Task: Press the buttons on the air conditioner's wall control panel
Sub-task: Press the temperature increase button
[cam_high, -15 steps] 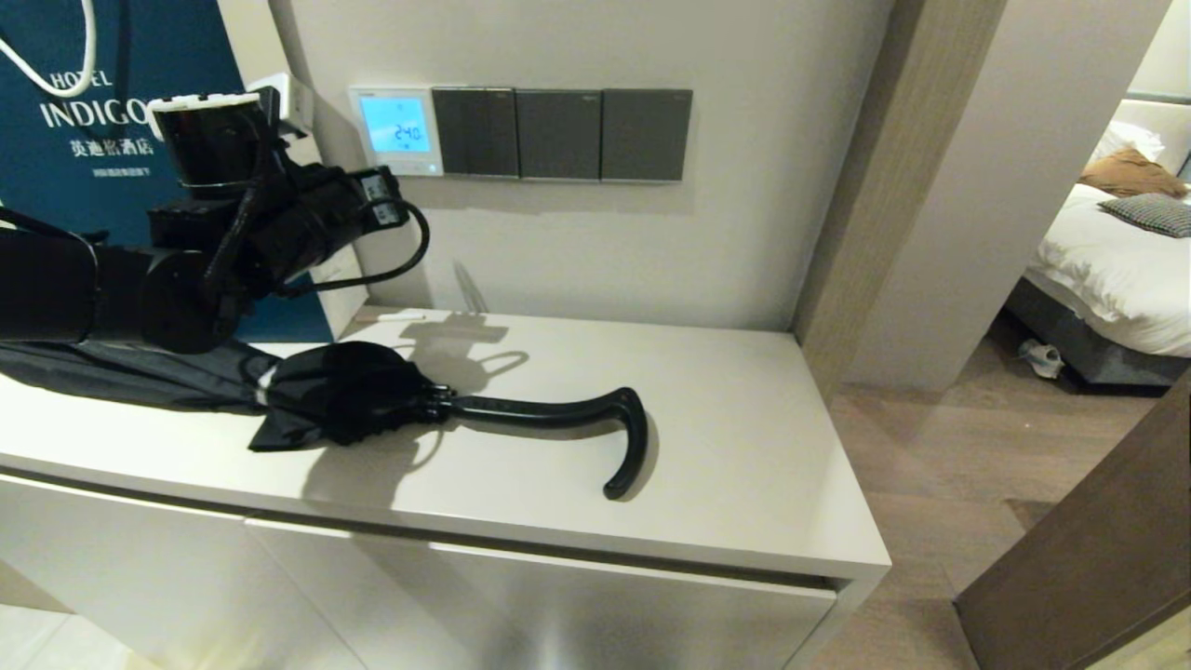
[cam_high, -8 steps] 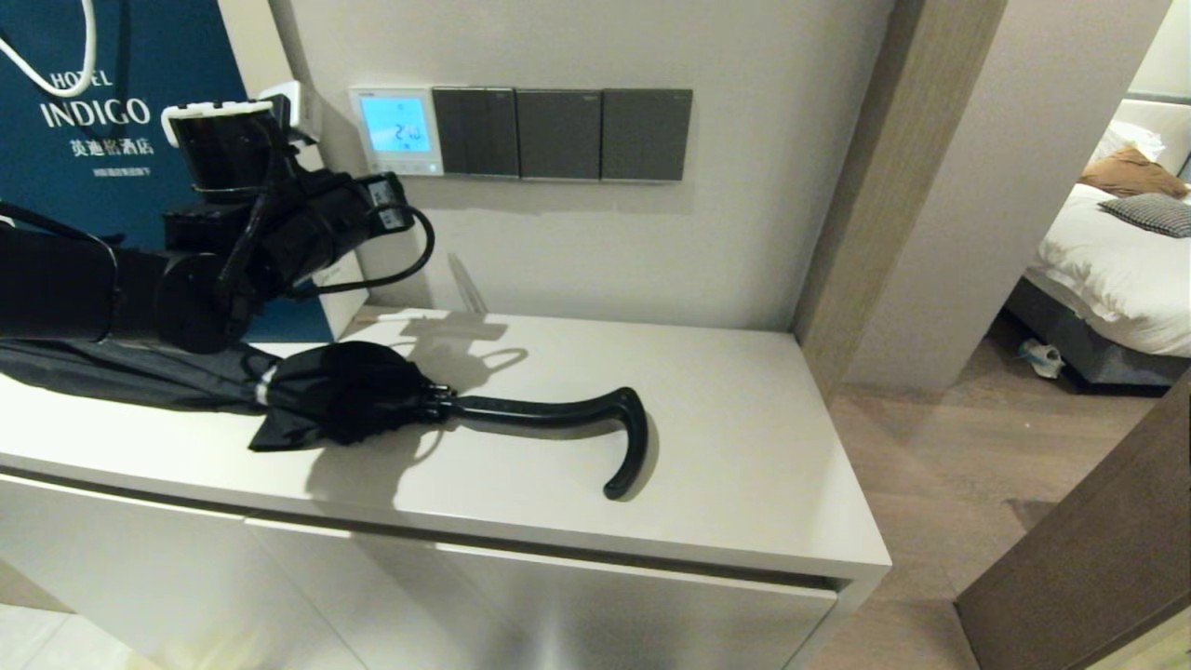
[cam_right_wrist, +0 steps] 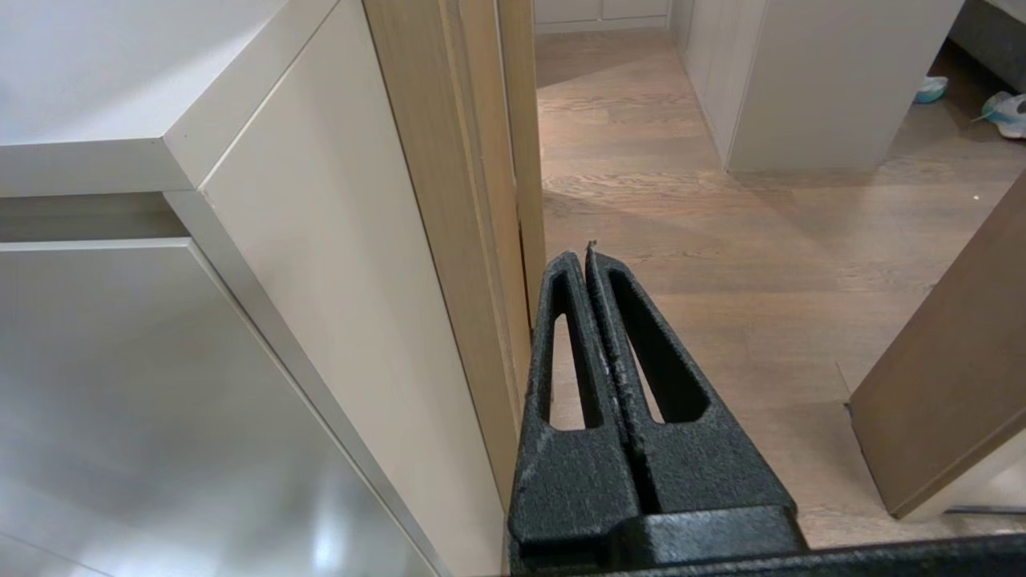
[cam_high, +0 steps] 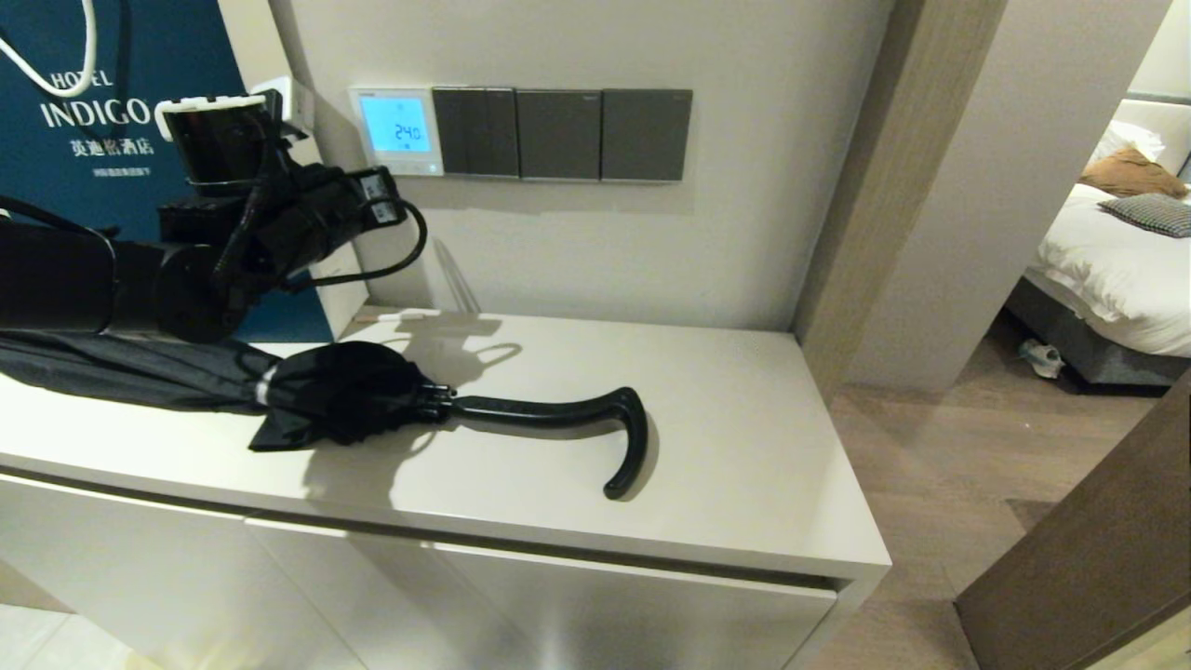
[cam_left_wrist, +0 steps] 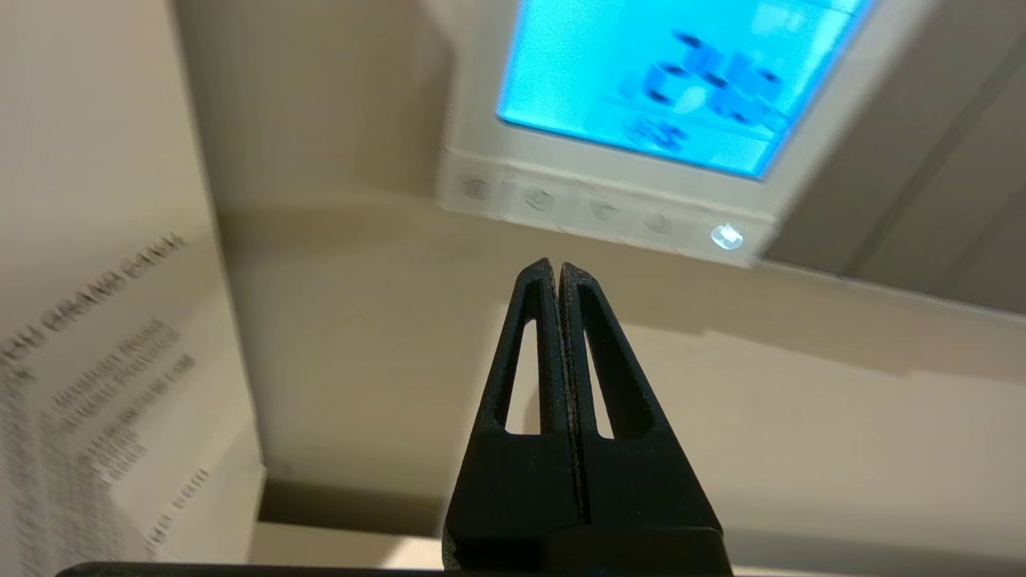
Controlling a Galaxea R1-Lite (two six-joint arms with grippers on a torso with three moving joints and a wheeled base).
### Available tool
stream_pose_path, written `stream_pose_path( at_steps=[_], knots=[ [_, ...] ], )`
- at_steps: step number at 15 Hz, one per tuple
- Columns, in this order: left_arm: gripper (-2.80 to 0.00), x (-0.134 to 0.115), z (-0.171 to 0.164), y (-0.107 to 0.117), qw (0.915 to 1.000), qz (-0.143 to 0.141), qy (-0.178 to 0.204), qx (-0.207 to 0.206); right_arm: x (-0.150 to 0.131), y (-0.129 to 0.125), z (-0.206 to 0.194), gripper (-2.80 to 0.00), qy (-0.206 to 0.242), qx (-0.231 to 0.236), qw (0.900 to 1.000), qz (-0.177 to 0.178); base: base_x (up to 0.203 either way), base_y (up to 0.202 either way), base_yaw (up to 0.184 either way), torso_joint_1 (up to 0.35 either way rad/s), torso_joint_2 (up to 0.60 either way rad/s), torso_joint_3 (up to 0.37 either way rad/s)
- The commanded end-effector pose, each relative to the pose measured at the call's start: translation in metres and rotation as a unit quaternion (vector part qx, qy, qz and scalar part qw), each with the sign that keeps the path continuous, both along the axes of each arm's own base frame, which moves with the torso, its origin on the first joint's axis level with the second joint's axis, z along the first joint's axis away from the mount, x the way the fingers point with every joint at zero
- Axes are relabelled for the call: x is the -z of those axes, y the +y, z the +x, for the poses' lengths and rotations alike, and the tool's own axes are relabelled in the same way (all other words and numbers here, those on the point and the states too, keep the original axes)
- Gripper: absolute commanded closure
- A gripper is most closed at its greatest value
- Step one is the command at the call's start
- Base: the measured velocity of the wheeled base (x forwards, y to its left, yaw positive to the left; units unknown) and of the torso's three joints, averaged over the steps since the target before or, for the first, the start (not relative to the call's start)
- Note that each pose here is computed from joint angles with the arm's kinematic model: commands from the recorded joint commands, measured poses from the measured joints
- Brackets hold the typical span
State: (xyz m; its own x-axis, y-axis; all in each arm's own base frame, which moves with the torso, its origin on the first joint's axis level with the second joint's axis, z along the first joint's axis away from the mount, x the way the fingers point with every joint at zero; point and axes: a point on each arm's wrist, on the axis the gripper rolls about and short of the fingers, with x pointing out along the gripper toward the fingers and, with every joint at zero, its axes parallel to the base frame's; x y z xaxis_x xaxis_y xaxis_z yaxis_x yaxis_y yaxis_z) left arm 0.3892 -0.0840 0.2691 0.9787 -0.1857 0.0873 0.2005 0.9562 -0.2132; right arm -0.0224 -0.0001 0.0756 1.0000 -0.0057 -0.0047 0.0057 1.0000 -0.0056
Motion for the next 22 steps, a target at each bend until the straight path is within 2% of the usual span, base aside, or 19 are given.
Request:
stream_pose_path(
  at_steps=[1, 6, 22],
  knots=[
    [0.00, 0.001, 0.002, -0.001, 1.0000, -0.001, -0.001, 0.000, 0.000, 0.000, 0.000, 0.00, 0.001, 0.000, 1.000, 0.000, 0.000, 0.000, 0.000, 0.000, 0.00, 0.000],
    [0.00, -0.007, 0.003, -0.001, 1.0000, -0.002, -0.005, 0.000, 0.000, 0.000, 0.000, 0.00, 0.001, 0.000, 1.000, 0.000, 0.000, 0.000, 0.000, 0.000, 0.00, 0.000],
    [0.00, -0.005, 0.013, -0.003, 1.0000, -0.001, 0.002, 0.000, 0.000, 0.000, 0.000, 0.00, 0.001, 0.000, 1.000, 0.000, 0.000, 0.000, 0.000, 0.000, 0.00, 0.000]
  ],
)
